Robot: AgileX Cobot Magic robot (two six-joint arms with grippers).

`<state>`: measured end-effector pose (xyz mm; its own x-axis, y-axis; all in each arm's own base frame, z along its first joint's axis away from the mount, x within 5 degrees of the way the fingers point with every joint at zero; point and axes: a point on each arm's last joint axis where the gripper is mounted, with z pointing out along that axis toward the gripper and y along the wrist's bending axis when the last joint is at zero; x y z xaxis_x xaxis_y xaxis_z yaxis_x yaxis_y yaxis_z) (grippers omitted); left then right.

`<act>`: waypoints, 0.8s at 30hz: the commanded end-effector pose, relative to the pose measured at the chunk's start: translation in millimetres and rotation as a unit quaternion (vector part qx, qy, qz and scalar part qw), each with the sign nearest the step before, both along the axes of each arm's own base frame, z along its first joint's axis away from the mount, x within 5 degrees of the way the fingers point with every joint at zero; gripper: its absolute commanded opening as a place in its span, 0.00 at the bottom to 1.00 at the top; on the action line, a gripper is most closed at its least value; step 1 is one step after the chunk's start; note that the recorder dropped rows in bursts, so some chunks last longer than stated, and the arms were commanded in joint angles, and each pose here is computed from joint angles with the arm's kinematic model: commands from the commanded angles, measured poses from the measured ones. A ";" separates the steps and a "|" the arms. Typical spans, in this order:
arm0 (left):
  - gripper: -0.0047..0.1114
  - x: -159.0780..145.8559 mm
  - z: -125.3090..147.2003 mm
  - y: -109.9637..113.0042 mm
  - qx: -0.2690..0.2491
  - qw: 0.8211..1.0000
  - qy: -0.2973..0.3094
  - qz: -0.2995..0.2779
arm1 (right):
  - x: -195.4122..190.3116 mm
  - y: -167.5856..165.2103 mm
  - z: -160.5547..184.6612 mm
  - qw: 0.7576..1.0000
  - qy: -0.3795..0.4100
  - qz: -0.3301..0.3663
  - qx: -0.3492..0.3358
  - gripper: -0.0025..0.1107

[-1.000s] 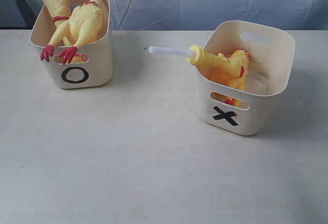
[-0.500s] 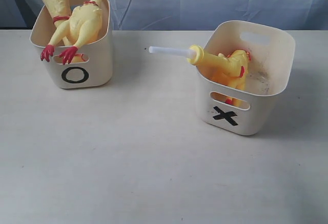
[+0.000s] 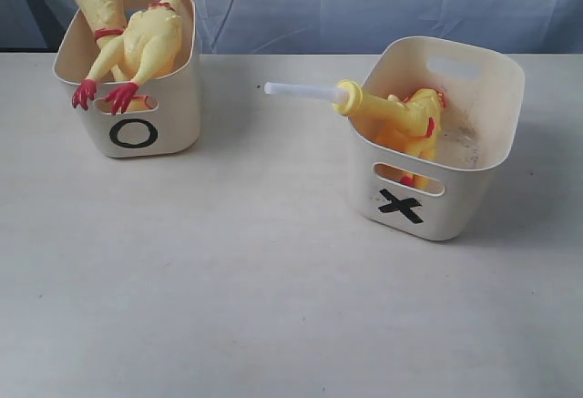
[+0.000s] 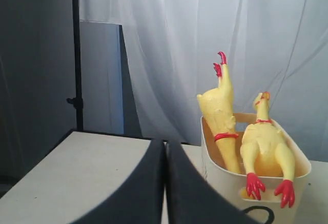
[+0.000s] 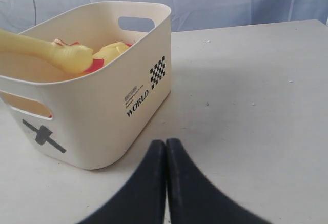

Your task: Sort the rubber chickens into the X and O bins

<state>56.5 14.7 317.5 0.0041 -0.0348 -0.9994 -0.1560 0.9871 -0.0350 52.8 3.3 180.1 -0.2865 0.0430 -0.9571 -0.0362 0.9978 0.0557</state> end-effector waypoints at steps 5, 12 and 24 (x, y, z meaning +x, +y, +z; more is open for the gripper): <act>0.04 9.2 -27.0 -7.6 -0.014 0.999 -0.022 -0.039 | 0.1 0.2 0.2 1.000 -0.005 0.002 0.001 0.02; 0.04 -2.7 -75.3 -6.6 -0.012 0.999 -0.028 -0.024 | 0.1 0.1 0.2 1.000 -0.005 0.001 0.000 0.02; 0.04 -1.2 -97.4 -14.2 -0.023 0.994 -0.085 -0.065 | 0.1 0.1 0.2 1.000 -0.005 0.001 0.000 0.02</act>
